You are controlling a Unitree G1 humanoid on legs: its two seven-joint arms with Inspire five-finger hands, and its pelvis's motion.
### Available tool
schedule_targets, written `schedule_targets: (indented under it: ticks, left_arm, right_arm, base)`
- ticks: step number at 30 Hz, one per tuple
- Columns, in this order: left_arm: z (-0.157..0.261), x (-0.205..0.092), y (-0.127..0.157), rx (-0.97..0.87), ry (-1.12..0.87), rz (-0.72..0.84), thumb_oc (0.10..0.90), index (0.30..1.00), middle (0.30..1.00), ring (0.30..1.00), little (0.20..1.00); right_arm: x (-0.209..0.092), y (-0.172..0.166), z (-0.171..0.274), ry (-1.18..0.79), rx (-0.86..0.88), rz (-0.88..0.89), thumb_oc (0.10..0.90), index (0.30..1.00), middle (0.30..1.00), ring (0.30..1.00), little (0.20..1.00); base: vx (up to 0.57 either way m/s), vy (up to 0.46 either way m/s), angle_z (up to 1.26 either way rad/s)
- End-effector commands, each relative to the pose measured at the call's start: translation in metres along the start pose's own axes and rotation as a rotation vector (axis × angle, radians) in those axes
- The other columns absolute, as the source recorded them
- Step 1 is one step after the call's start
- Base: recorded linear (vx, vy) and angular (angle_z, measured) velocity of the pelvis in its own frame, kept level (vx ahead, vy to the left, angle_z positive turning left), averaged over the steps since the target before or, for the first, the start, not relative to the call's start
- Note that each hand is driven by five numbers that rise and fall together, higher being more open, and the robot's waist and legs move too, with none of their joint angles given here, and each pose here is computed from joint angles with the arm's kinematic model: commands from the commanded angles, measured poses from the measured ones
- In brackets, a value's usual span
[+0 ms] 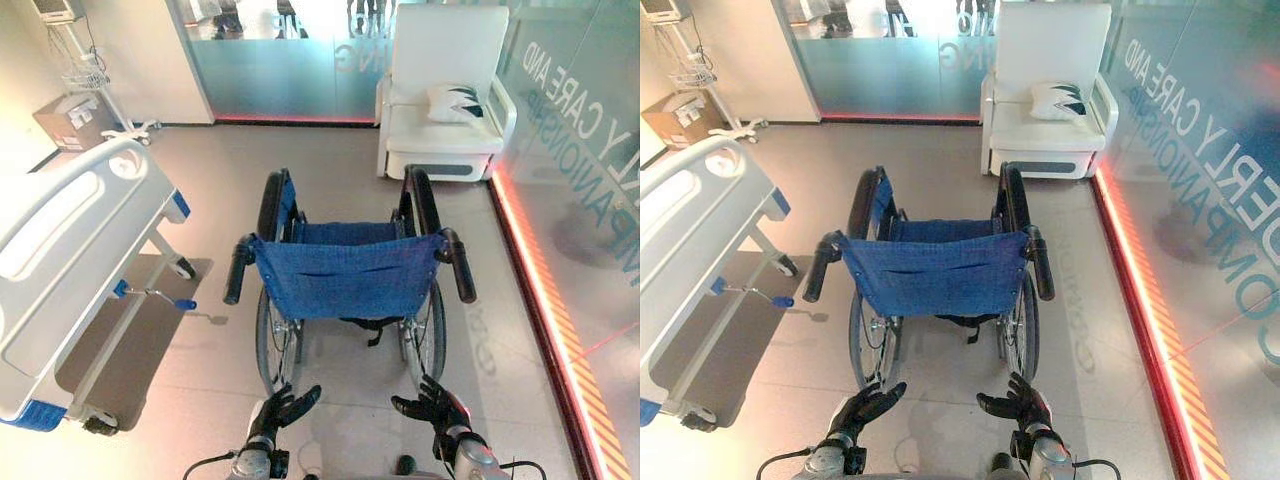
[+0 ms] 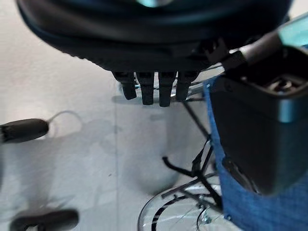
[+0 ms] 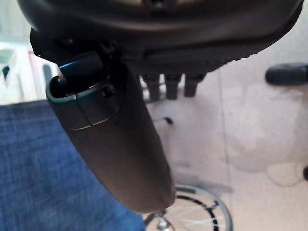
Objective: Push the wheelchair next to the bed
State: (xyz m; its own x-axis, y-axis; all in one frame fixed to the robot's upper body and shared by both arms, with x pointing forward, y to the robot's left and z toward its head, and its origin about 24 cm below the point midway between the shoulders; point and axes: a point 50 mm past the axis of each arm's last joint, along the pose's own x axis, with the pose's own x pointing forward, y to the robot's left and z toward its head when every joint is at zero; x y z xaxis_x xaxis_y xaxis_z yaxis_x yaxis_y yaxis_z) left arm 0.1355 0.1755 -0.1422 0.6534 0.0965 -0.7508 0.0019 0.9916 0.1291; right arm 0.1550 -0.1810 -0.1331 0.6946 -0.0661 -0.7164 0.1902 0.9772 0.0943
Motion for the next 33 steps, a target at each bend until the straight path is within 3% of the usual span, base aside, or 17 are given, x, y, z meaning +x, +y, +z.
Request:
schedule_targets:
  ticks: [1, 6, 11, 17, 27, 33]
  left_arm:
    - [0.05, 0.011, 0.006, -0.028, -0.22, 0.042, 0.8, 0.9, 0.9, 0.9, 0.9]
    - [0.084, 0.008, 0.03, -0.115, -0.379, 0.154, 0.8, 0.9, 0.9, 0.9, 0.9]
    - [0.131, -0.006, 0.09, -0.197, -0.594, 0.358, 0.8, 0.9, 0.9, 0.9, 0.9]
    - [0.177, -0.028, 0.148, -0.18, -0.759, 0.496, 0.8, 0.9, 0.9, 0.9, 0.9]
    - [0.238, -0.057, 0.179, -0.196, -0.98, 0.587, 0.8, 0.9, 0.9, 0.9, 0.9]
    - [0.291, -0.086, 0.17, -0.097, -1.161, 0.379, 0.8, 0.9, 0.9, 0.9, 0.9]
  right_arm:
    - [0.01, 0.016, 0.049, -0.203, 0.109, 0.083, 0.8, 0.9, 0.9, 0.9, 0.9]
    - [0.008, 0.005, 0.084, -0.334, 0.156, 0.018, 0.8, 0.9, 0.9, 0.9, 0.9]
    - [-0.004, -0.032, 0.136, -0.547, 0.23, -0.074, 0.8, 0.9, 0.9, 0.9, 0.9]
    - [-0.021, -0.067, 0.193, -0.745, 0.23, -0.111, 0.8, 0.9, 0.9, 0.9, 0.9]
    - [-0.055, -0.073, 0.268, -1.034, 0.221, -0.144, 0.8, 0.9, 0.9, 0.9, 0.9]
    - [-0.085, -0.048, 0.313, -1.205, 0.1, -0.062, 0.8, 0.9, 0.9, 0.9, 0.9]
  base:
    - [0.03, -0.009, 0.0]
    - [0.01, -0.002, 0.0]
    - [0.0, 0.0, 0.0]
    - [0.03, 0.01, 0.0]
    - [0.01, 0.011, 0.0]
    - [0.0, 0.0, 0.0]
